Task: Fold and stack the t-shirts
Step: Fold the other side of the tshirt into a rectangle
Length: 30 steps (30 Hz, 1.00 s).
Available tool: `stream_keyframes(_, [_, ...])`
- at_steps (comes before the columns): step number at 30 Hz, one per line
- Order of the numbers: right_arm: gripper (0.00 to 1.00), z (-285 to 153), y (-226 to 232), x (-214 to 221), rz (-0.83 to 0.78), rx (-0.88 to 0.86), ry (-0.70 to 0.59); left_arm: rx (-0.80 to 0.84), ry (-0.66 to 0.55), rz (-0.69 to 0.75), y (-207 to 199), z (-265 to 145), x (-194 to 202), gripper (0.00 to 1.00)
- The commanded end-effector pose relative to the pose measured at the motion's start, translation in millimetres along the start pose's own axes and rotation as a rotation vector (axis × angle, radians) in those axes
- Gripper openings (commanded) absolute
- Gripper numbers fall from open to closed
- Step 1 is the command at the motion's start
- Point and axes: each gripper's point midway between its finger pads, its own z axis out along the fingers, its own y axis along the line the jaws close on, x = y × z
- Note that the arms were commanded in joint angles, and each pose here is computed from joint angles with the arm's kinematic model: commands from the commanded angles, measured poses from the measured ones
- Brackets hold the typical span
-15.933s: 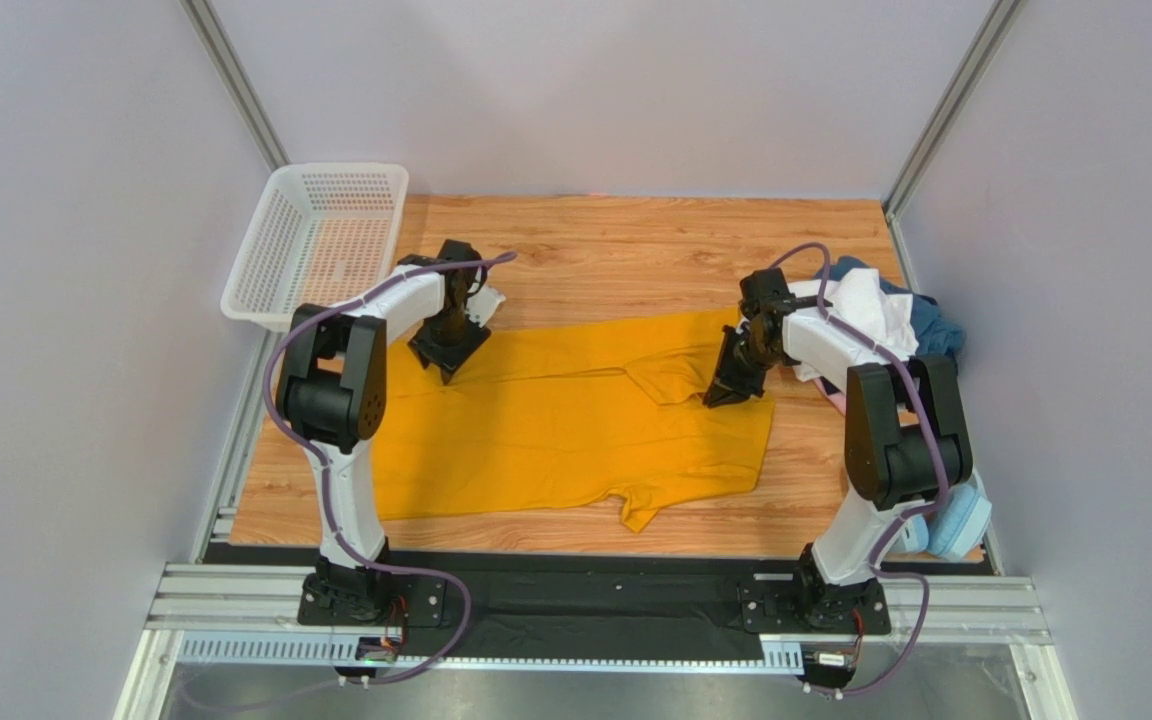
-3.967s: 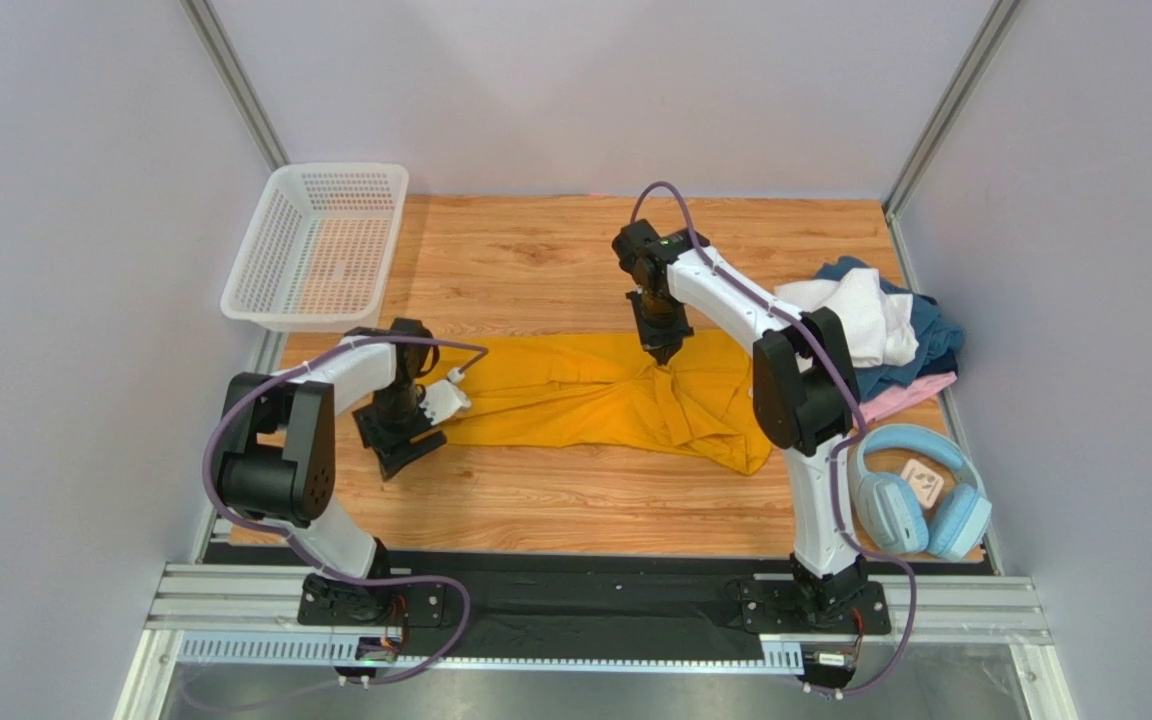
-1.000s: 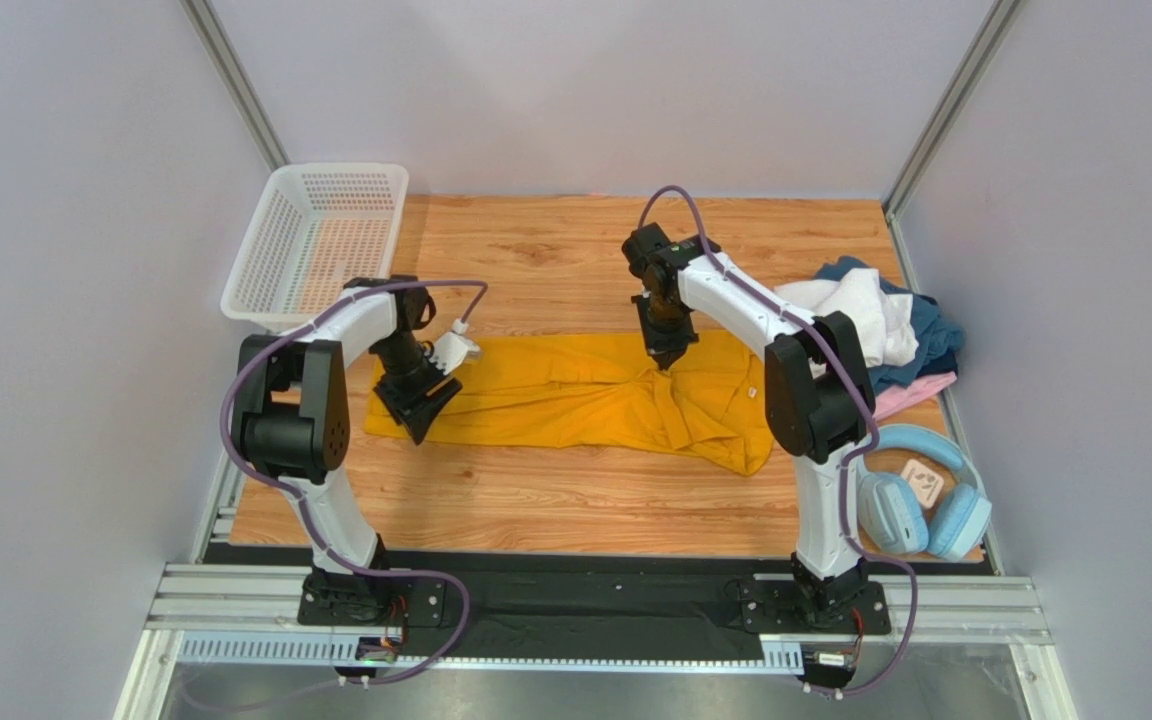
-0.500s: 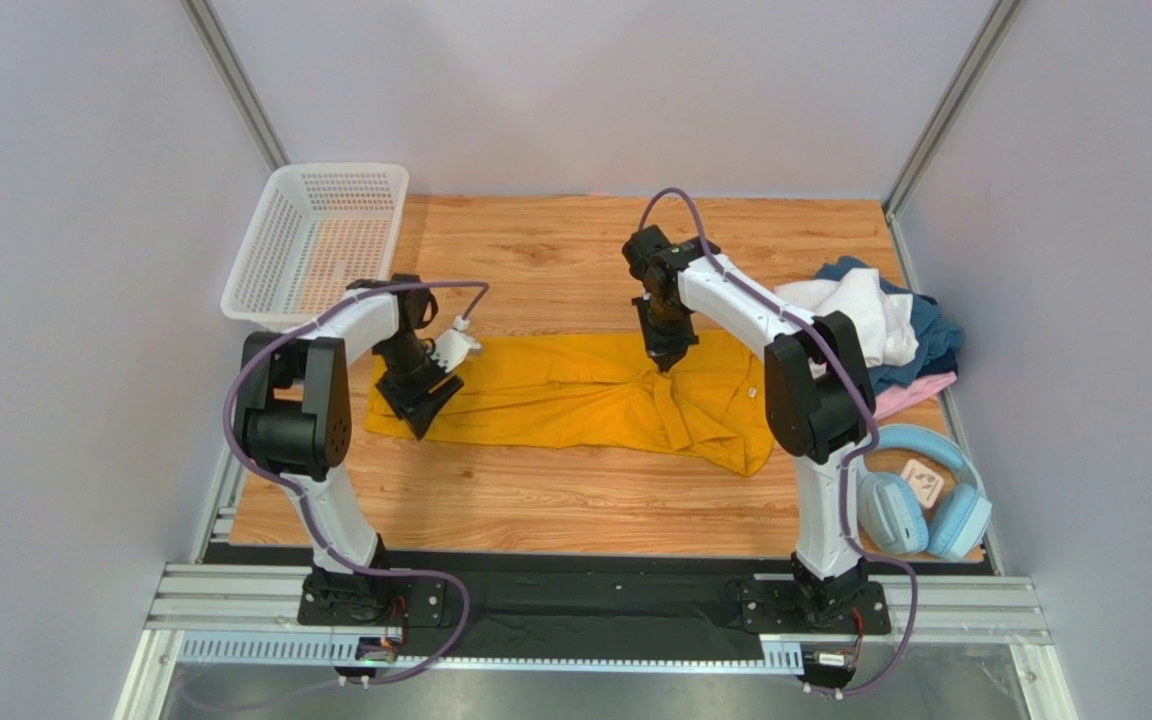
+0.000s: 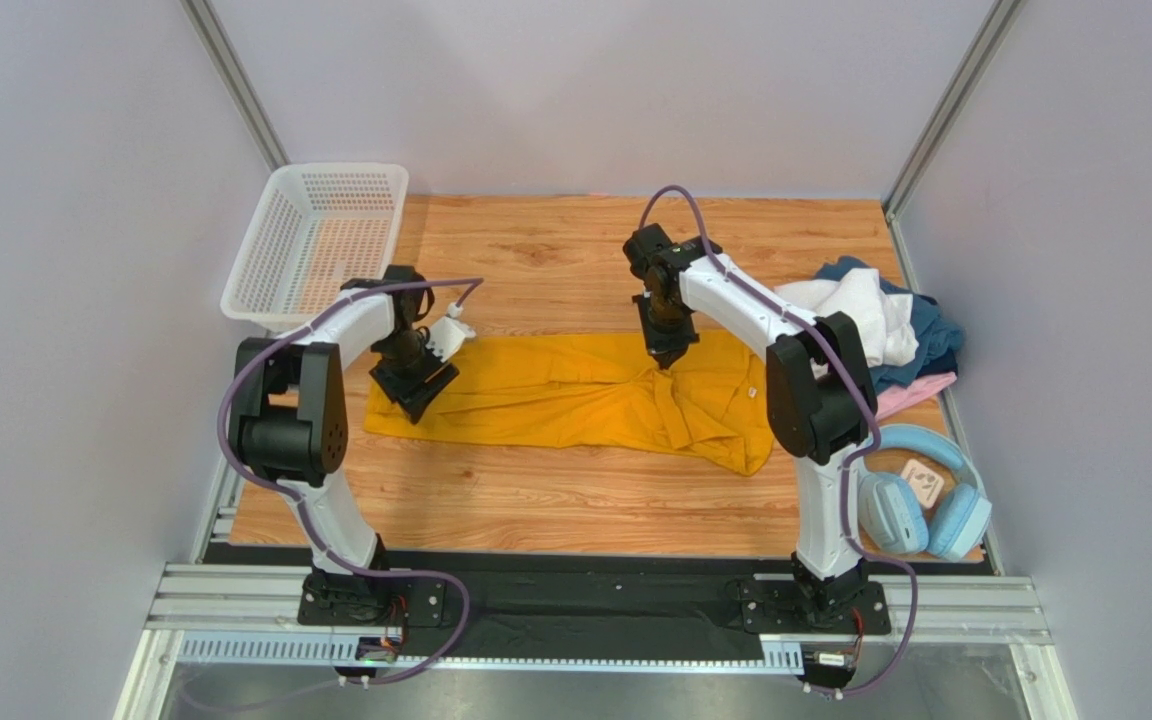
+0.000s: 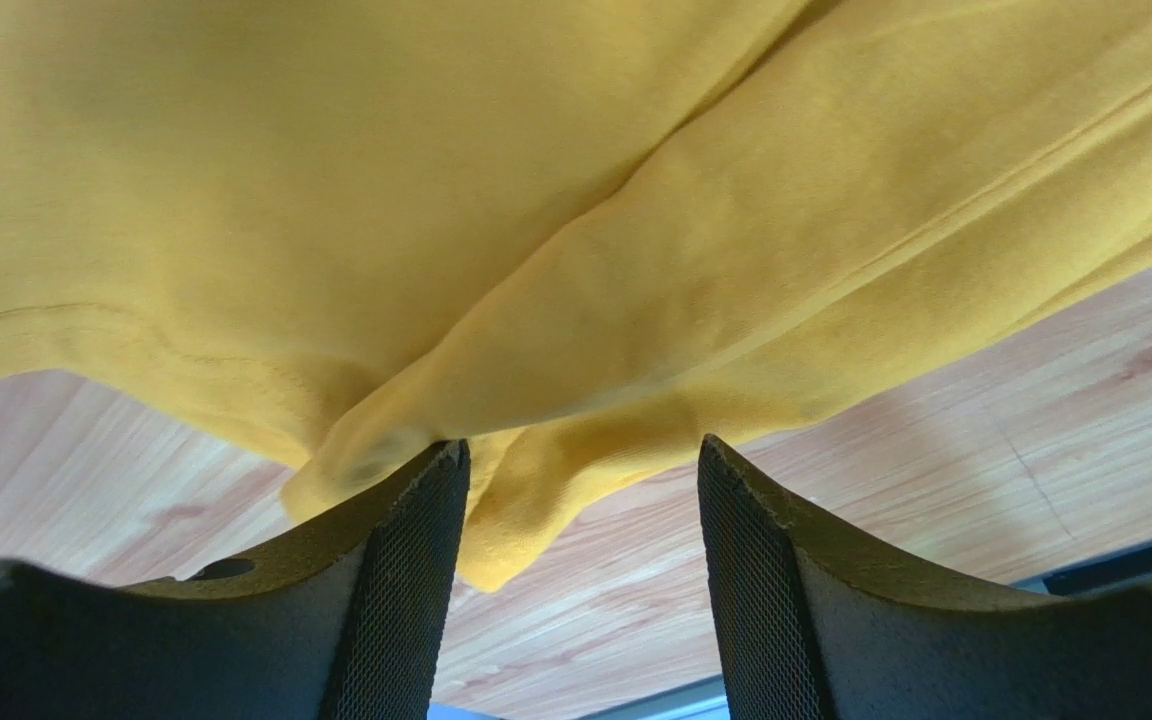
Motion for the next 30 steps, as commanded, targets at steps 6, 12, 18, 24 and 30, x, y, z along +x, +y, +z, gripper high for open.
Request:
stream_keyframes(6, [0.02,-5.8,-11.5,-35.0,0.023,0.038,-0.100,-0.120,-0.079,-0.050,35.7,-13.6,-14.0,0.64])
stream_keyframes(12, [0.59,-7.7,-22.0,-47.7,0.041,0.113,-0.129,-0.174,-0.111,-0.085,62.1,-24.2,-24.4,0.64])
stream_keyframes(18, [0.64,-69.2,-42.0,-33.6,0.080,0.143,-0.255,-0.226,-0.169,-0.082,79.0,-46.0,-42.1,0.64])
stream_keyframes(24, [0.48,-81.6,-21.4,32.1,0.047,-0.022,-0.229,-0.279,-0.159,-0.091,91.7,-51.6,-42.5,0.64])
stream_keyframes(30, [0.42,-61.1,-6.0,69.0,0.039,-0.125,-0.178,-0.099,-0.264,-0.094,41.4,-85.9,-53.5,0.65])
